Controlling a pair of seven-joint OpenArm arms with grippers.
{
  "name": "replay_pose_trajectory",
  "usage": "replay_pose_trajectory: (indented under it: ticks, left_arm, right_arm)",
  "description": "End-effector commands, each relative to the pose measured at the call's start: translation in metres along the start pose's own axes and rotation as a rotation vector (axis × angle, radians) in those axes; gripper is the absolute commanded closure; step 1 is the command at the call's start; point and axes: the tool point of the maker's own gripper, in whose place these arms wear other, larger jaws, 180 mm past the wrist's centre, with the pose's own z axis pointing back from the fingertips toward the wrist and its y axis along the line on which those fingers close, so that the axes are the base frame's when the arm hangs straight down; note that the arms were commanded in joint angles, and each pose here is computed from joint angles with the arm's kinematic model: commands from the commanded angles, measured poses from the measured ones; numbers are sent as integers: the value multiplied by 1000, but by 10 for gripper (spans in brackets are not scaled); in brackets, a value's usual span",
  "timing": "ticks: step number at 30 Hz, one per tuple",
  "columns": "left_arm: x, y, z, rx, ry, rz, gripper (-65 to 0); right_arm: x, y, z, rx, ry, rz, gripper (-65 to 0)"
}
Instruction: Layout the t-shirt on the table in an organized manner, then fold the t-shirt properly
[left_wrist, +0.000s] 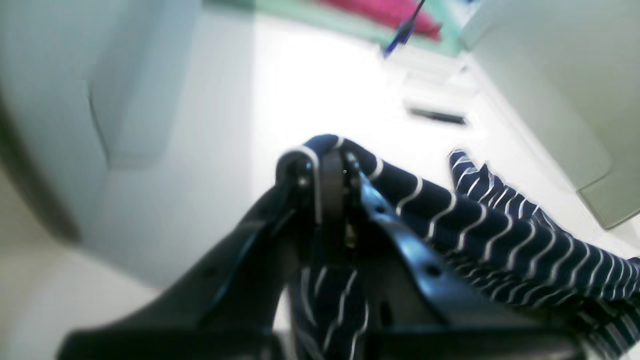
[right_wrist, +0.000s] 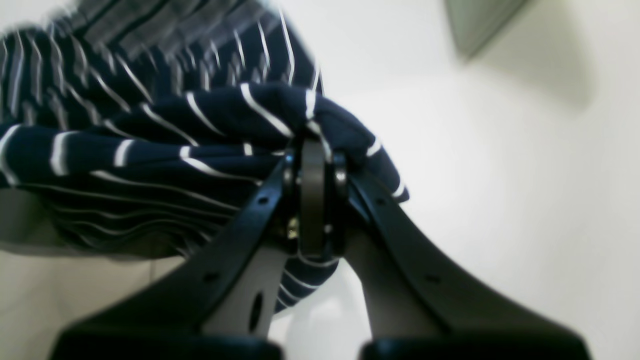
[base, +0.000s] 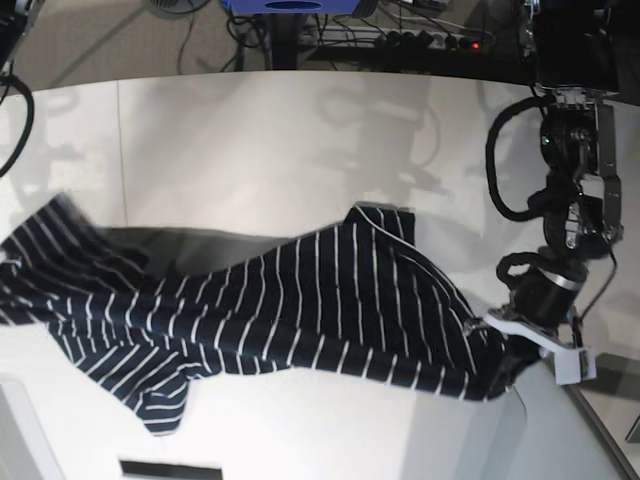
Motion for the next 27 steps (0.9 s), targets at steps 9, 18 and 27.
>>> replay_pose_trajectory:
  ticks: [9, 18, 27]
  left_arm:
    - [97, 10, 18, 14, -146, -168, 0]
    - [154, 31, 37, 88, -284, -182, 0]
    - [201, 26, 41, 83, -382, -236, 0]
  right_arm:
    - [112, 5, 45, -41, -303, 144, 0]
    - [166, 10, 67, -62, -453, 180, 0]
    - [211, -11, 91, -140, -538, 222, 0]
